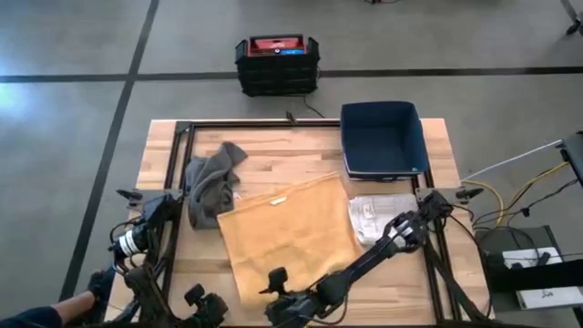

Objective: Fold towel
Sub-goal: Fold the yellow towel

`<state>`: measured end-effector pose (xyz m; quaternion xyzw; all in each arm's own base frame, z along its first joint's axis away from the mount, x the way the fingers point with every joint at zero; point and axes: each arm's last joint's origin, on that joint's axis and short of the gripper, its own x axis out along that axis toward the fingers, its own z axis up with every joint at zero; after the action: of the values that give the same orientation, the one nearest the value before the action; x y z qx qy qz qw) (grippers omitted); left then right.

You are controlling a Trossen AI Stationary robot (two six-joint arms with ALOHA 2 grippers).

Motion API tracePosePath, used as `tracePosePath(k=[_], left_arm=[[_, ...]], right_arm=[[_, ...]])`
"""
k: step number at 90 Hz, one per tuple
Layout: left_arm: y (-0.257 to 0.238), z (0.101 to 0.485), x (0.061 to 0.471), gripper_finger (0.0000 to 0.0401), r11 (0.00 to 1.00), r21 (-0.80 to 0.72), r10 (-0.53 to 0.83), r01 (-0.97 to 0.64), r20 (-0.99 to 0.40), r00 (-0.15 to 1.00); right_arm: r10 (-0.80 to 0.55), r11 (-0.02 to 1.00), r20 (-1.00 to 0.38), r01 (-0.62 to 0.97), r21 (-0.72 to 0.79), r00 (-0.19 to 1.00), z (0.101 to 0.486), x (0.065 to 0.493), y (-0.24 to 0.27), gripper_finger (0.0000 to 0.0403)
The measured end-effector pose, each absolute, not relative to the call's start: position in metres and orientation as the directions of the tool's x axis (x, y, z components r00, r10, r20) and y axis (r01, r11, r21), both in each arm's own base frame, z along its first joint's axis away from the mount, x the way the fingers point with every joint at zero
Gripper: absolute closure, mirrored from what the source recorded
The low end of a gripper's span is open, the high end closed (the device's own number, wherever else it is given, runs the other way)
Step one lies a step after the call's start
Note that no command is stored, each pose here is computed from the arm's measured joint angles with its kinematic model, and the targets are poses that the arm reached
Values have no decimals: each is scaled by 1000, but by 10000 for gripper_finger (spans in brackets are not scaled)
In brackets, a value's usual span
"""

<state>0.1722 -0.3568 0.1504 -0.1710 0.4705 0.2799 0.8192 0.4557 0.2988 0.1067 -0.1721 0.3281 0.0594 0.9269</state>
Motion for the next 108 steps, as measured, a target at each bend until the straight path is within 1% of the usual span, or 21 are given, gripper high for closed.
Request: tracePosePath(k=[5, 12, 18, 26, 35, 52, 57, 62, 67, 72, 78, 81, 88, 91, 94, 100, 108], left_arm=[[-358, 151, 172, 401, 787, -27, 292, -616, -864, 411], [-358, 151, 173, 401, 792, -32, 286, -609, -863, 416], [-359, 151, 173, 401, 797, -36, 277, -603, -865, 419], [-360, 151, 173, 401, 797, -45, 269, -603, -867, 420], [-360, 153, 173, 401, 796, -53, 262, -602, -868, 423], [-361, 154, 174, 401, 795, -68, 250, -602, -869, 428], [-361, 154, 174, 401, 795, -71, 247, -602, -869, 429], [-361, 155, 174, 401, 795, -72, 247, -602, -869, 429], [-361, 155, 174, 401, 795, -75, 244, -602, -869, 431], [-360, 156, 175, 401, 793, -77, 244, -604, -868, 432], [-360, 156, 175, 401, 793, -77, 244, -604, -869, 431], [-360, 156, 175, 401, 793, -76, 245, -604, -869, 430], [-360, 157, 175, 401, 793, -77, 244, -604, -869, 431], [-360, 157, 175, 401, 793, -77, 244, -604, -869, 430], [-360, 159, 175, 401, 793, -79, 242, -604, -869, 431], [-359, 162, 174, 401, 793, -82, 241, -604, -869, 433], [-357, 166, 174, 401, 793, -94, 249, -602, -852, 461]], right_arm=[[-16, 930, -623, -218, -297, 782, 104, 461, 299, 155], [-6, 934, -626, -219, -281, 779, 97, 468, 301, 164], [1, 932, -623, -225, -282, 782, 98, 473, 302, 171], [30, 944, -633, -231, -236, 773, 91, 478, 303, 180], [21, 948, -648, -221, -229, 762, 84, 483, 299, 190], [-44, 974, -711, -127, -186, 702, 73, 489, 277, 205], [-97, 965, -729, -114, -235, 678, 67, 491, 266, 210], [-81, 968, -732, -122, -219, 677, 67, 495, 259, 217], [-104, 964, -738, -114, -239, 666, 66, 496, 254, 227], [-105, 964, -739, -114, -239, 665, 65, 497, 251, 242], [-109, 964, -753, -118, -240, 648, 64, 497, 248, 273], [-104, 964, -760, -123, -236, 641, 64, 498, 245, 295], [-107, 962, -773, -133, -240, 625, 68, 499, 241, 363], [-95, 957, -780, -160, -244, 619, 70, 499, 241, 382], [-87, 952, -783, -180, -246, 615, 73, 499, 241, 390], [-89, 947, -793, -194, -254, 603, 83, 498, 242, 390], [-83, 936, -812, -234, -262, 578, 106, 495, 243, 398]])
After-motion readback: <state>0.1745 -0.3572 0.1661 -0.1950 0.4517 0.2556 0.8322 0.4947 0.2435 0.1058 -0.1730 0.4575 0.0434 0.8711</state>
